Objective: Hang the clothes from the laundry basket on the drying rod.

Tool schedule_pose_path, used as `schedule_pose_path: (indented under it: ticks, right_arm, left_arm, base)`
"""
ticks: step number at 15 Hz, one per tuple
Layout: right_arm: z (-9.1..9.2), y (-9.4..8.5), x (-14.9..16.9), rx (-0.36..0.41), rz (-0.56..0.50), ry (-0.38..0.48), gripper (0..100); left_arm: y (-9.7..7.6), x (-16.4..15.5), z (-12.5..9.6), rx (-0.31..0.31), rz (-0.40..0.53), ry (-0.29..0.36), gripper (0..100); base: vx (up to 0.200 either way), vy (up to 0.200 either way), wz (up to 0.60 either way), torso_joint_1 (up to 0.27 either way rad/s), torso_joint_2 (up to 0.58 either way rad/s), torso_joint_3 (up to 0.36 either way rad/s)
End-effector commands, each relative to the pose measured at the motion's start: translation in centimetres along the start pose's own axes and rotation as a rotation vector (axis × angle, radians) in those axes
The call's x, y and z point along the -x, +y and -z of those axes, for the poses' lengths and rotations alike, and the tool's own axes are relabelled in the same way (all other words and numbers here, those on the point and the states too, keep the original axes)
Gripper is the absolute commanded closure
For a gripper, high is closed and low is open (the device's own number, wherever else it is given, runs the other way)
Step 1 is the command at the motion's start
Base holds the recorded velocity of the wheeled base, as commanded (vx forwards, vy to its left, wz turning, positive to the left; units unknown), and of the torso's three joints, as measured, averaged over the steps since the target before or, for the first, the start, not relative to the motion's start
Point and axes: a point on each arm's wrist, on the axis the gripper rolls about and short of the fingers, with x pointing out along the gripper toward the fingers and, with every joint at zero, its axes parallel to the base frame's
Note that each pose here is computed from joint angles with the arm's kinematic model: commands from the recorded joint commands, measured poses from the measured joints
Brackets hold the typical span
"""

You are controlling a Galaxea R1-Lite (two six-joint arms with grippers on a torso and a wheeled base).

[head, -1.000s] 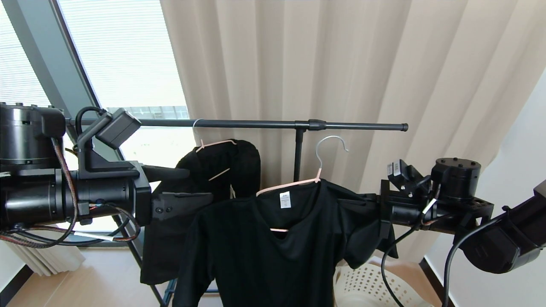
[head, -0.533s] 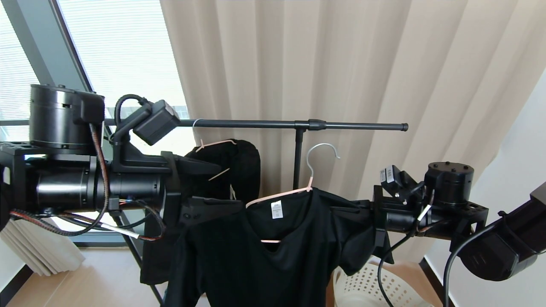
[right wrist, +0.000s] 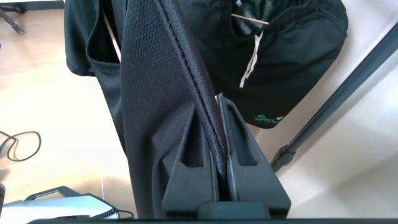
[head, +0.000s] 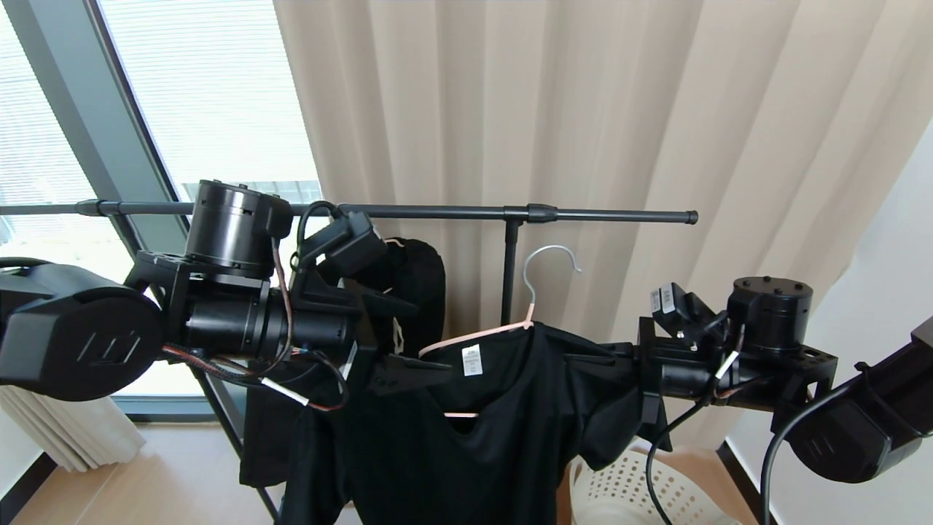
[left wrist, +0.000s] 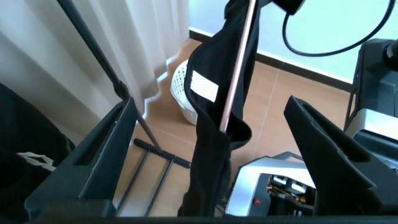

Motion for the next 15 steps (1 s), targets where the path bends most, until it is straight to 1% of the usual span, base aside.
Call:
schedule_pose_path:
  ticks: [1, 2, 3, 5, 13, 14, 15]
  right_arm:
    - [-0.1, 0.0, 0.0, 0.003, 0.000, -0.003, 100]
    - [-0.1, 0.0, 0.0, 0.003, -0.002, -0.003, 100]
    - [-0.1, 0.0, 0.0, 0.005, 0.000, -0.004, 100]
    - [-0.1, 0.0, 0.0, 0.005, 0.000, -0.004, 100]
    - [-0.5, 0.1, 0.2, 0.014, 0.002, -0.011, 100]
    - [-0.5, 0.1, 0.2, 0.014, 0.002, -0.011, 100]
    - [-0.6, 0.1, 0.2, 0.015, 0.003, -0.012, 100]
  left_arm:
    - [0.2, -0.9, 0.5, 0.012, 0.011, 0.023, 0]
    - [0.2, -1.0, 0.7, -0.001, 0.013, 0.027, 0]
    - [0.2, -1.3, 1.0, -0.009, 0.002, 0.046, 0]
    - [0.1, -1.8, 1.9, -0.015, -0.046, 0.100, 0]
    - [0.1, -2.0, 2.0, -0.022, -0.045, 0.103, 0]
    - [0.1, -2.0, 2.0, -0.025, -0.044, 0.103, 100]
    - [0.1, -2.0, 2.1, -0.024, -0.044, 0.105, 100]
  base:
    - [0.000, 0.000, 0.00, 0.000, 0.00, 0.000]
    - [0.000, 0.000, 0.00, 0.000, 0.00, 0.000]
    - [0.000, 0.000, 0.00, 0.000, 0.00, 0.000]
    - [0.000, 0.000, 0.00, 0.000, 0.00, 0.000]
    - [0.000, 0.000, 0.00, 0.000, 0.00, 0.000]
    - [0.000, 0.000, 0.00, 0.000, 0.00, 0.000]
    - [0.000, 0.000, 0.00, 0.000, 0.00, 0.000]
